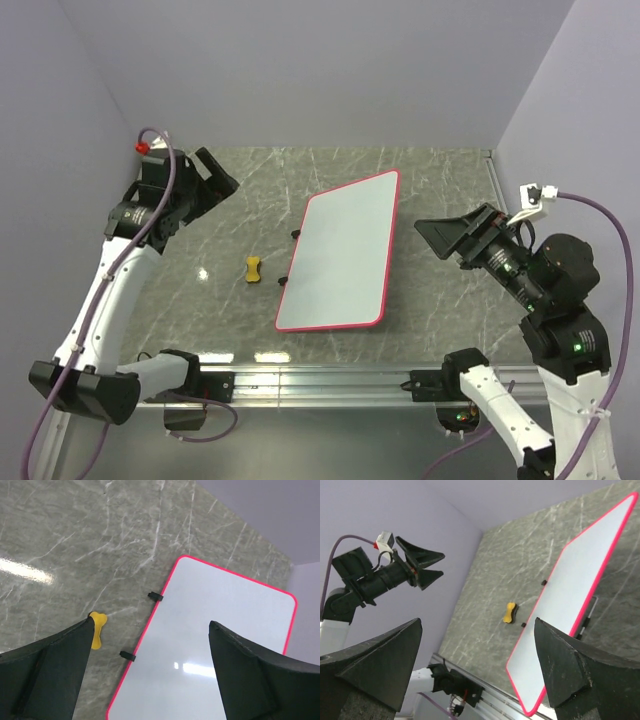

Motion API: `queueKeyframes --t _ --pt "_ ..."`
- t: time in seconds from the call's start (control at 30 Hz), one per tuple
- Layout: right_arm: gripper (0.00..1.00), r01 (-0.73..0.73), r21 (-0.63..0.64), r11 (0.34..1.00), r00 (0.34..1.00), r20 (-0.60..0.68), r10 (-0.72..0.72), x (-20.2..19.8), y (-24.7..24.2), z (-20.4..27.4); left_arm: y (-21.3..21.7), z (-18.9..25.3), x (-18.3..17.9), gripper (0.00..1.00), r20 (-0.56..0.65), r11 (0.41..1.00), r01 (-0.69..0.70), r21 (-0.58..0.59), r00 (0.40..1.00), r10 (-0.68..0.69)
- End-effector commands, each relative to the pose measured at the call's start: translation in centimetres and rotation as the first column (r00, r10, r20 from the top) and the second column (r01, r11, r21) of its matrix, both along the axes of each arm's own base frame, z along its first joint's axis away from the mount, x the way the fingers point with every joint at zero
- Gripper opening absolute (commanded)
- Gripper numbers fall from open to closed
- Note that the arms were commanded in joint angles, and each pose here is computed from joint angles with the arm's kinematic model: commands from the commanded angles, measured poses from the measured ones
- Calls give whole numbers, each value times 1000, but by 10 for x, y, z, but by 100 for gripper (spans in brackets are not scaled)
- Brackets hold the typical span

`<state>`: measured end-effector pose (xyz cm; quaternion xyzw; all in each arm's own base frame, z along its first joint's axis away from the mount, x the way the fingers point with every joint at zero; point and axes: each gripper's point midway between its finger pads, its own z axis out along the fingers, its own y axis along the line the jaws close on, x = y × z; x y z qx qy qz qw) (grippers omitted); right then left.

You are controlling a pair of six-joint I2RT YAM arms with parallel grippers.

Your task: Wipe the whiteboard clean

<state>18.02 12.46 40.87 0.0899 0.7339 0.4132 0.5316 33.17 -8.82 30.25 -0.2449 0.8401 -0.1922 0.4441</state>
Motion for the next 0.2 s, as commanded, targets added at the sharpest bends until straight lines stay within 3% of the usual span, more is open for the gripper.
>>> queueKeyframes --t 0.0,0.13,0.17 --pt "100 -49 49 998 996 75 45 -14 6 30 -4 37 -13 99 75 999 35 3 997 -35" --pt "100 -119 67 991 989 98 112 -24 16 41 4 55 -27 99 112 1000 9 14 994 -10" --pt "100 -115 68 991 989 104 107 -26 15 44 6 59 -29 91 118 1000 5 15 993 -7"
